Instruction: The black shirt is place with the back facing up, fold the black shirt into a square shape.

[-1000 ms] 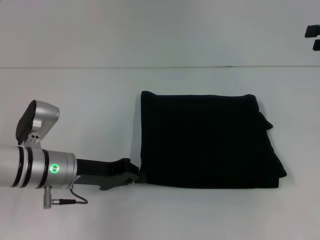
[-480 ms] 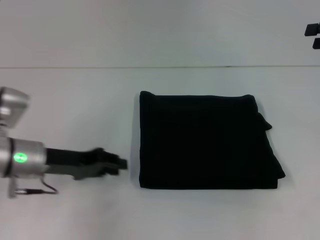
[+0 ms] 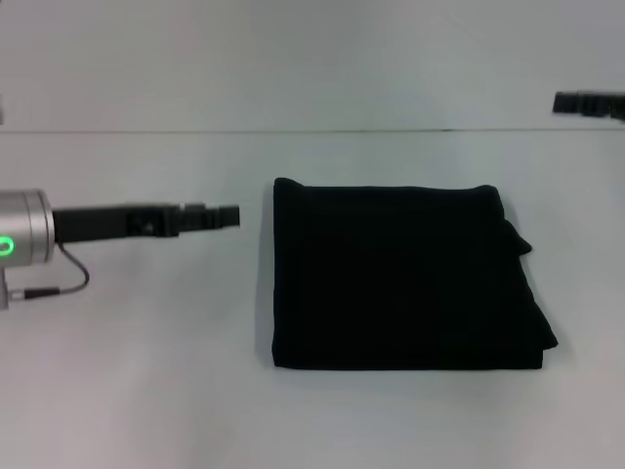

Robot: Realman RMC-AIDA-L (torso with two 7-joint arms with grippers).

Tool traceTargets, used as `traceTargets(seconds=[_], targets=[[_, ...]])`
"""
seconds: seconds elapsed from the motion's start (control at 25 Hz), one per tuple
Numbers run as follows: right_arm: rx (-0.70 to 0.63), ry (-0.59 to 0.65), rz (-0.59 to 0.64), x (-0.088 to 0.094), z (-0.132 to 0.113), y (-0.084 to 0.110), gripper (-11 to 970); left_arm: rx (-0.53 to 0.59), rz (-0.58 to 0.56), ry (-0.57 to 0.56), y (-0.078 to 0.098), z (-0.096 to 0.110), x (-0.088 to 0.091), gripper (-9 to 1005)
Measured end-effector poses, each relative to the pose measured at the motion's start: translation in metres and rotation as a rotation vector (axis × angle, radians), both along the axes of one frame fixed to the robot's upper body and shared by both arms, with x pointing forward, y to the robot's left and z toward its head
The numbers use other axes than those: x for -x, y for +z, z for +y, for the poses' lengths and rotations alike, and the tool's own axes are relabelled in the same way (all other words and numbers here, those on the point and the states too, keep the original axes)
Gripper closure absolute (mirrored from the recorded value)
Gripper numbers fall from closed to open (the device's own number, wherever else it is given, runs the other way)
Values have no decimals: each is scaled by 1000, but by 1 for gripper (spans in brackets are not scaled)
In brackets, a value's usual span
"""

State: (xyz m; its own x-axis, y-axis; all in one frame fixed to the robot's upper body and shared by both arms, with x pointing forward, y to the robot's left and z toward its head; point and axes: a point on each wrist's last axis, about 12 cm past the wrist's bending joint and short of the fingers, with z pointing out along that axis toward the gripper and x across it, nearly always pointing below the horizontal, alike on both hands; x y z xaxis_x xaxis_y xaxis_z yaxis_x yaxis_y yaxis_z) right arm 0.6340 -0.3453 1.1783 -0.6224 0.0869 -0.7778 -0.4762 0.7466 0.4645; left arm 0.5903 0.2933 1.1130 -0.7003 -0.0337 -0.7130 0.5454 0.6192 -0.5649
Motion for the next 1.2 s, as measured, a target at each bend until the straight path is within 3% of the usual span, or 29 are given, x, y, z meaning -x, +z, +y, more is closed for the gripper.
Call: traceTargets(seconds=[0.08,0.28,0.56,0.88,1.08,1.2], targets=[[54,53,-104,13,6,-17,344,-26,-82,-34,6,-3,-6,298],[127,159,-307,58,24,-61,127,-59,-183,-199,14,-18,-4,205],[68,266,-192,95,29,-92,108,-90,-153,-390,12,-42,6,65],[86,298,-151,95,17,-84,108,-138,-174,-354,18,-67,-13,44],[94,314,-165,90,22,-82,108,-173,-309,-349,6,-87,-8,44],[99,311,-166,90,22,-83,108,-168,-302,-364,1,-91,-5,44]])
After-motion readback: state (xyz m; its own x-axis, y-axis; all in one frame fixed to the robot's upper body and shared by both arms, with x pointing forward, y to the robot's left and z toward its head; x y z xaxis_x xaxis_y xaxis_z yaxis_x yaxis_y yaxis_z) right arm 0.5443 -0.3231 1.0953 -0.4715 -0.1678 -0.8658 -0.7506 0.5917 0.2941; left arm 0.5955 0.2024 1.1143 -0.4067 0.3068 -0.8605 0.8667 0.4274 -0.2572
